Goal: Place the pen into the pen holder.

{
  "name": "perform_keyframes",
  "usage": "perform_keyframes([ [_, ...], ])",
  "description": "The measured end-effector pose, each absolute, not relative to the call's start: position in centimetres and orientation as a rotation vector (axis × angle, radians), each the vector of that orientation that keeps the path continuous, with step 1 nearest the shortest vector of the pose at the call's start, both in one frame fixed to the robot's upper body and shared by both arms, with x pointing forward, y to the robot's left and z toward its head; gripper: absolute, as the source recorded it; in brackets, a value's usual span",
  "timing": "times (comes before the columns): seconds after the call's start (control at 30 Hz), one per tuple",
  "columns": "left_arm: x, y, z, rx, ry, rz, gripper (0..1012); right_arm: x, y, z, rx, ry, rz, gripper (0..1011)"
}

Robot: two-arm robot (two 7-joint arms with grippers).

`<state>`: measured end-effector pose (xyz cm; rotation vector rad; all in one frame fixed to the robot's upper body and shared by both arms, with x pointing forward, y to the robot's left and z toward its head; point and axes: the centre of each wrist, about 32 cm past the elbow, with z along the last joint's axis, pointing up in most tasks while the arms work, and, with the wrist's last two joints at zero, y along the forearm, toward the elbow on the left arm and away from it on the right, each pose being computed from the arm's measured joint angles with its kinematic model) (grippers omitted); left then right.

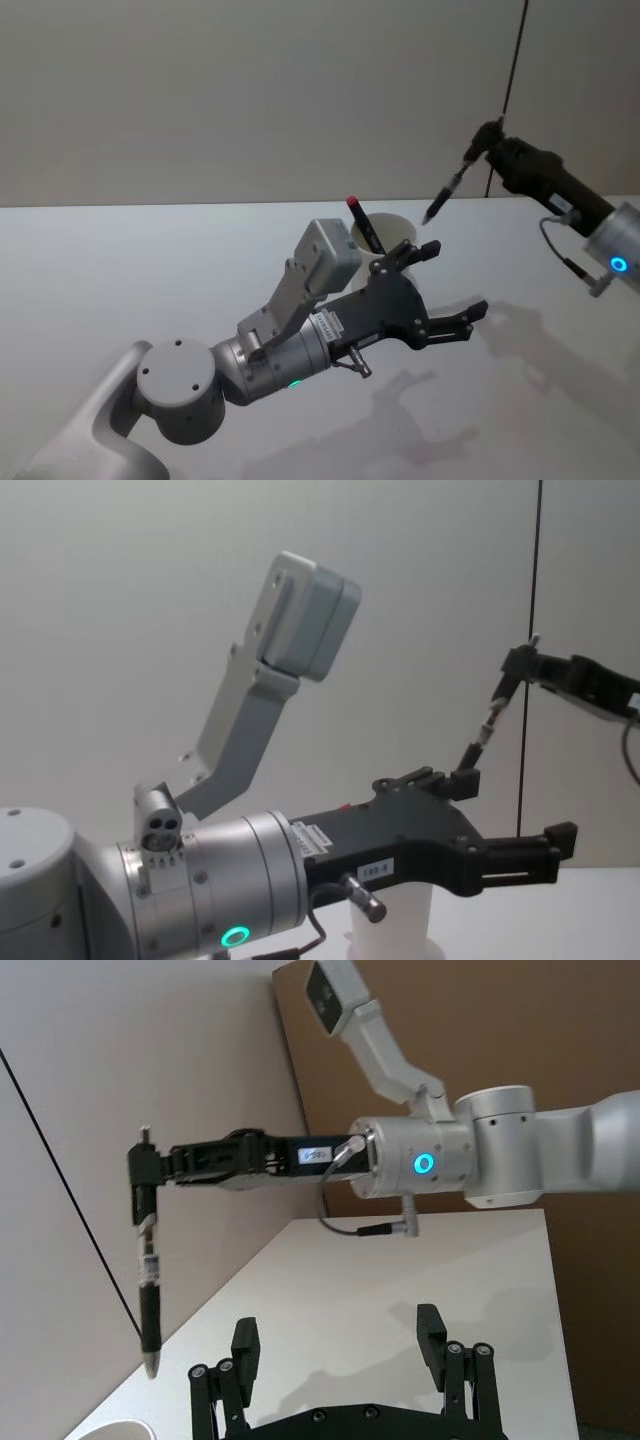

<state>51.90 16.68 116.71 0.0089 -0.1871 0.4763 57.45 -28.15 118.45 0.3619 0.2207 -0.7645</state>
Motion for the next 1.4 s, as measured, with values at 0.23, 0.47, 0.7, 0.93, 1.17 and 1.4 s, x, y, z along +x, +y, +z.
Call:
perform_keyframes([
  [0.23, 51.9, 16.7, 116.7, 0.009, -0.187, 0.476, 1000, 59.5, -27.9, 118.1, 0.339, 0.226, -0.714, 131],
  [0.47, 51.9, 16.7, 116.7, 0.009, -0.187, 0.476, 999, 61.2, -27.5, 117.8, 0.312, 0.227, -0.681, 131],
  [0.7, 51.9, 16.7, 116.7, 0.009, -0.187, 0.476, 1000, 62.4, -27.0, 117.4, 0.289, 0.227, -0.664, 131],
  [0.93, 51.9, 16.7, 116.7, 0.009, -0.187, 0.476, 1000, 63.1, -26.4, 116.9, 0.258, 0.207, -0.657, 131],
  [1.17, 51.9, 16.7, 116.7, 0.009, -0.187, 0.476, 1000, 63.4, -25.8, 116.3, 0.235, 0.188, -0.657, 131],
  [1.4, 51.9, 16.7, 116.7, 0.009, -0.187, 0.476, 1000, 63.6, -25.3, 115.7, 0.207, 0.17, -0.661, 132],
])
